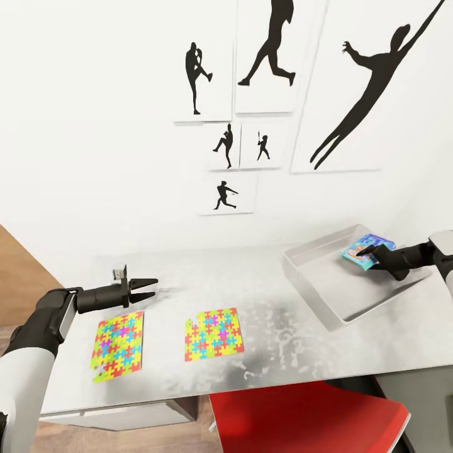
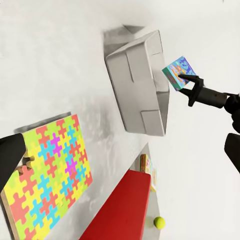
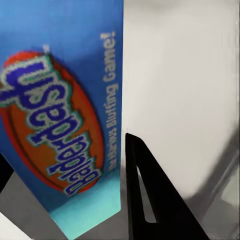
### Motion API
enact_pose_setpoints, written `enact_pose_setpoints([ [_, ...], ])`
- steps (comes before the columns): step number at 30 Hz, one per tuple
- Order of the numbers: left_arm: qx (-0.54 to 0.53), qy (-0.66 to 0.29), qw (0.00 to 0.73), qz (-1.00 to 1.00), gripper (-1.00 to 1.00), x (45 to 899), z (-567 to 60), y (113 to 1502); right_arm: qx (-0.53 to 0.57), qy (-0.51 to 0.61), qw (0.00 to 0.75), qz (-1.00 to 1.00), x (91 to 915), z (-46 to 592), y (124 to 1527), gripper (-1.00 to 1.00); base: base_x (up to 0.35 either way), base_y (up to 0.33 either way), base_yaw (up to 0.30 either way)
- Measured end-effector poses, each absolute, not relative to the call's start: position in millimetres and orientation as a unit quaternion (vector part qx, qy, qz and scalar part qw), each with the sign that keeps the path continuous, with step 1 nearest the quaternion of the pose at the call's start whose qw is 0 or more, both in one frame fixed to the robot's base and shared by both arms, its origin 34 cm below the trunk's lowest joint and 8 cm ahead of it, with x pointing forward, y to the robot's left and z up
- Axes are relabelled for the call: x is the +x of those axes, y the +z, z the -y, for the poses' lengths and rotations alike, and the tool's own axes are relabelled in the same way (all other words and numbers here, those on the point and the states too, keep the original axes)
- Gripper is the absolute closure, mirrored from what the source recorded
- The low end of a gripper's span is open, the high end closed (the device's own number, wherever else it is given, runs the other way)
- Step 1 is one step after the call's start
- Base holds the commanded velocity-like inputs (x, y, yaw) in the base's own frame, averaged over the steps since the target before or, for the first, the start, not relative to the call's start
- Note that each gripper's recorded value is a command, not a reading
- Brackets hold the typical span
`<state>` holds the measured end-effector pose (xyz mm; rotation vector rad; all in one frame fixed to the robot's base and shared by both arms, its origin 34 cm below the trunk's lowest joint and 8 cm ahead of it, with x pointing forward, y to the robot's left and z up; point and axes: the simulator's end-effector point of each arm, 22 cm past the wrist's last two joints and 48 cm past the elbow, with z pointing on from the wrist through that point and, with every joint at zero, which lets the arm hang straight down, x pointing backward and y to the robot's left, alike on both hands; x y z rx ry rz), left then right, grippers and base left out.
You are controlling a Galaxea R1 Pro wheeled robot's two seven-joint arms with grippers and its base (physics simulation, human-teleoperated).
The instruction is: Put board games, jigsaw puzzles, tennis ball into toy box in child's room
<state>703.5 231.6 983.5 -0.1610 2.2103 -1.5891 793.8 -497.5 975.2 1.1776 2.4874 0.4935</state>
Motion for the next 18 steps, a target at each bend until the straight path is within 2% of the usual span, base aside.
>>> enact_pose_setpoints([
  [18,-0.057,-0.570,0.205,-0.794,-1.00,703.2,-230.9,982.9,0.419,0.175,0.174,-0.874,793.0,502.3,977.1,1.00,0.000,0.000,0.000],
])
